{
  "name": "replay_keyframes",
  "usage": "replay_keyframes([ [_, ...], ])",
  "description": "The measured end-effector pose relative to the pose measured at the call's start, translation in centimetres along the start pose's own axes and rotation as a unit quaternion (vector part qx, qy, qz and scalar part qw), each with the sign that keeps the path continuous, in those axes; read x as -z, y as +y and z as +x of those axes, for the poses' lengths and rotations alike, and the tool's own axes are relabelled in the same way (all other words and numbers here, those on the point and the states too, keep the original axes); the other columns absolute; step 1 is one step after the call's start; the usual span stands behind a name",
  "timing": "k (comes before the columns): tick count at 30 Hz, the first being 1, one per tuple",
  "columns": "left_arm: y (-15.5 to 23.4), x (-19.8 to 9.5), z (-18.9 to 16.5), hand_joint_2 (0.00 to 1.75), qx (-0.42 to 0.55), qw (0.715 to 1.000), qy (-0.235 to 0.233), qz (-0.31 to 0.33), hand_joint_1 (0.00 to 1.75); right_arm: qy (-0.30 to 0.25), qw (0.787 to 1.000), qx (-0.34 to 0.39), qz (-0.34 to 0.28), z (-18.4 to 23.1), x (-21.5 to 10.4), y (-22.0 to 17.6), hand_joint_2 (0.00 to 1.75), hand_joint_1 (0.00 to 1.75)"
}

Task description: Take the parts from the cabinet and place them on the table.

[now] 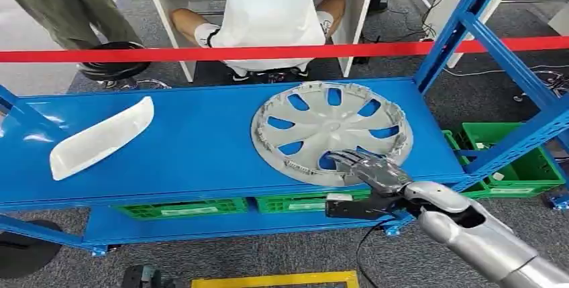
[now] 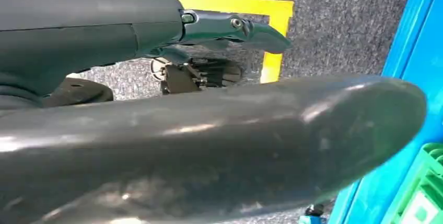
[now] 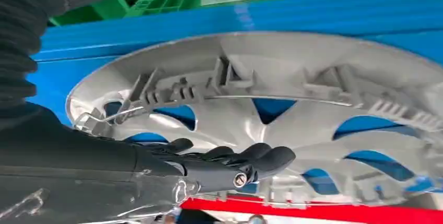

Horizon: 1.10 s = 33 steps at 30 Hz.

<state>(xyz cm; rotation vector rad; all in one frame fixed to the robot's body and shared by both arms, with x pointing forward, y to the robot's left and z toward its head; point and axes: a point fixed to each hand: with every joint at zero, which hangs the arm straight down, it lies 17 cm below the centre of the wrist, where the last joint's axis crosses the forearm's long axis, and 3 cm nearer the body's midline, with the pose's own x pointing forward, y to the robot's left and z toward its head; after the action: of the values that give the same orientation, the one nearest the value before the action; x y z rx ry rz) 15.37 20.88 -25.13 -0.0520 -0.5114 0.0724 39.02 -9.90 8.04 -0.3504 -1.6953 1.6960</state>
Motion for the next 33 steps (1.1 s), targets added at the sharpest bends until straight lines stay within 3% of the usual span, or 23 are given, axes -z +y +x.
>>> replay_keyframes([
  [8, -0.4, 0.1, 0.1, 0.00, 0.016, 1.000, 0.005, -0.007, 0.00, 0.053, 0.999, -0.006, 0.010, -3.3, 3.1, 0.0, 1.75, 0.00],
  [16, -0.6, 0.2, 0.4, 0.00, 0.022, 1.000, 0.003, -0.009, 0.00, 0.079, 0.996, 0.006, 0.029, -5.2, 4.0, 1.2, 1.75, 0.00],
  [17, -0.6, 0.2, 0.4, 0.00, 0.023, 1.000, 0.003, -0.010, 0.00, 0.080, 0.996, 0.006, 0.030, -5.3, 4.0, 1.3, 1.75, 0.19],
  [18, -0.6, 0.2, 0.5, 0.00, 0.023, 1.000, 0.002, -0.010, 0.00, 0.081, 0.996, 0.007, 0.031, -5.4, 4.1, 1.4, 1.75, 1.75],
  [28, -0.4, 0.2, 0.5, 0.00, 0.009, 1.000, 0.002, -0.005, 0.00, 0.072, 0.997, 0.005, 0.007, -4.3, 4.3, 2.0, 1.75, 1.75],
  [33, 0.0, 0.0, -0.1, 0.00, -0.002, 1.000, 0.006, 0.001, 0.00, 0.046, 0.998, 0.003, -0.035, -1.5, 4.2, -0.2, 1.75, 1.75],
])
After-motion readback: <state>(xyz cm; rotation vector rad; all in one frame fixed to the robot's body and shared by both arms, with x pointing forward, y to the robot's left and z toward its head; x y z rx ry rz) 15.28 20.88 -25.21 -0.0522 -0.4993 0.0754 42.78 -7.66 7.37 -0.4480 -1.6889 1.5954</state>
